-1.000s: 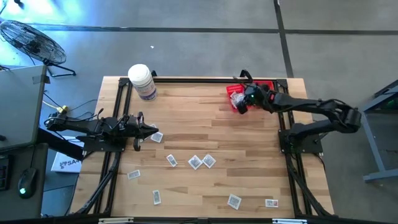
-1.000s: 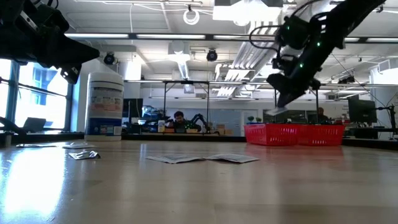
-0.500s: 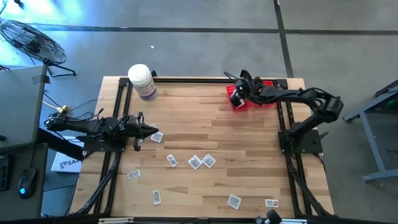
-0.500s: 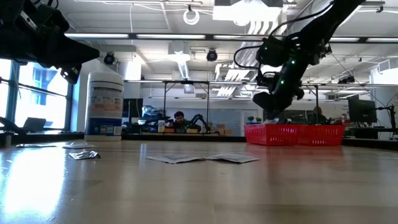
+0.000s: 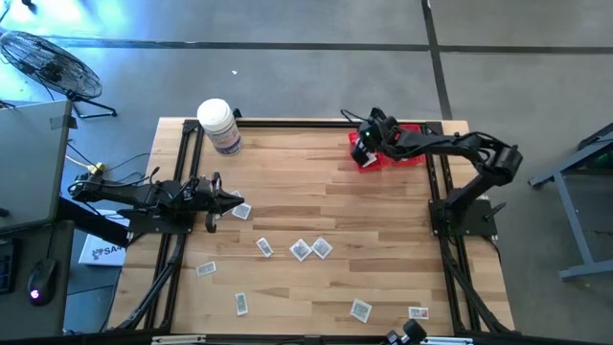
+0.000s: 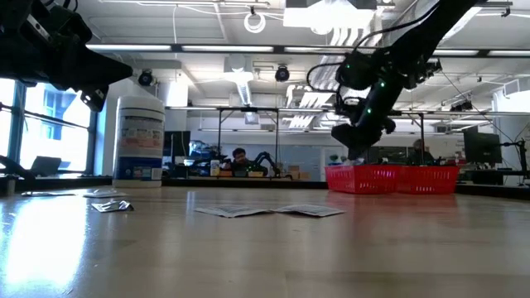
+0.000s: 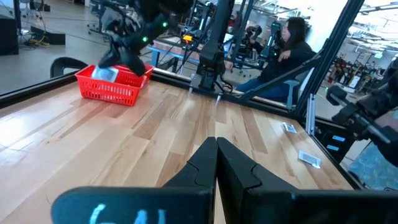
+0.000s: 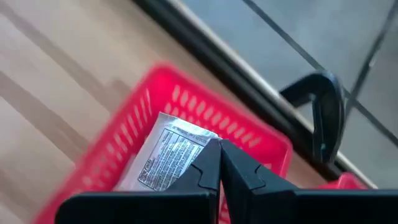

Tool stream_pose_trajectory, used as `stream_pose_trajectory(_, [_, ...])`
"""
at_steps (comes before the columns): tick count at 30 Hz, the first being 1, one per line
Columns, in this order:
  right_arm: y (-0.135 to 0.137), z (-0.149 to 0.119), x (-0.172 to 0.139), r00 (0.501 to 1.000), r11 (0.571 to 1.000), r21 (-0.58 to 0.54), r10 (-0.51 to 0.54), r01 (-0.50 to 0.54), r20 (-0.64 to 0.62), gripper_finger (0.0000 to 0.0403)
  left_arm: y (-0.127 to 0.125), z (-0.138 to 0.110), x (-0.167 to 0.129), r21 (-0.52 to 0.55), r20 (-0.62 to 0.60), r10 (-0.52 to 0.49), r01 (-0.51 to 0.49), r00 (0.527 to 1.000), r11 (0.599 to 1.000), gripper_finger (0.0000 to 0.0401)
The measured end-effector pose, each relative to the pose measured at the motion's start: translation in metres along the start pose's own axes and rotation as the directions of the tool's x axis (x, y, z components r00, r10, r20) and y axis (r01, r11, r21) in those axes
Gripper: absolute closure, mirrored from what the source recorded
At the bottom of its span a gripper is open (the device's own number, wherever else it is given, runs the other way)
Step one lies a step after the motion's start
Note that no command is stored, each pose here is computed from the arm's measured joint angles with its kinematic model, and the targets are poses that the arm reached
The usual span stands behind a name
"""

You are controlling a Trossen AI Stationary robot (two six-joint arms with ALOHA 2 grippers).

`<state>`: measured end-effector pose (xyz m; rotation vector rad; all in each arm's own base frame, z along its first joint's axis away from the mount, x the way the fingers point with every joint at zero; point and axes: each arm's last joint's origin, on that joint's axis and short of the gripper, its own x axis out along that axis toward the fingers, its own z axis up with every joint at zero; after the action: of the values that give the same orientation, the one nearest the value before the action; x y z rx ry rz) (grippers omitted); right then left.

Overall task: Pick & Place First Aid Supplies
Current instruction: Put the towelette pack into the left red bin

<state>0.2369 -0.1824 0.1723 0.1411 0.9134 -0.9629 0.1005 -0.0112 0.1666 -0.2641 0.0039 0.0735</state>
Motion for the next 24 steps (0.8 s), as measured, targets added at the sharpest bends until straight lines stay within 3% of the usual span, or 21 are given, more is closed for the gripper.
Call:
stream_pose_trajectory(5, [0.001, -0.004, 0.005, 1.000, 1.000, -0.010, -0.019, 0.019, -0.018, 0.0390, 0.000, 0.000, 0.000, 0.000, 0.000, 0.000, 0.000, 1.000, 1.000, 0.0400])
stream_pose_trajectory(12, [0.000, -0.003, 0.004, 1.000, 0.999, -0.023, -0.028, 0.027, -0.015, 0.0338, 0.000, 0.000, 0.000, 0.000, 0.000, 0.000, 0.000, 1.000, 1.000, 0.0400])
stream_pose_trajectory(16, [-0.002, 0.006, -0.013, 1.000, 0.999, -0.033, -0.030, 0.030, 0.004, 0.0318, 0.000, 0.000, 0.000, 0.000, 0.000, 0.000, 0.000, 1.000, 1.000, 0.0400])
stream_pose_trajectory(19, [0.006, 0.012, -0.035, 0.998, 0.997, -0.061, 0.048, -0.045, 0.051, 0.0314, 0.000, 0.000, 0.000, 0.000, 0.000, 0.000, 0.000, 1.000, 1.000, 0.0400])
stream_pose_trajectory(21, [0.018, 0.012, -0.051, 0.985, 0.984, -0.105, 0.153, -0.145, 0.079, 0.0314, 0.000, 0.000, 0.000, 0.000, 0.000, 0.000, 0.000, 1.000, 1.000, 0.0400])
stream_pose_trajectory(24, [0.046, 0.010, -0.075, 0.932, 0.930, -0.178, 0.344, -0.322, 0.114, 0.0315, 0.000, 0.000, 0.000, 0.000, 0.000, 0.000, 0.000, 1.000, 1.000, 0.0400])
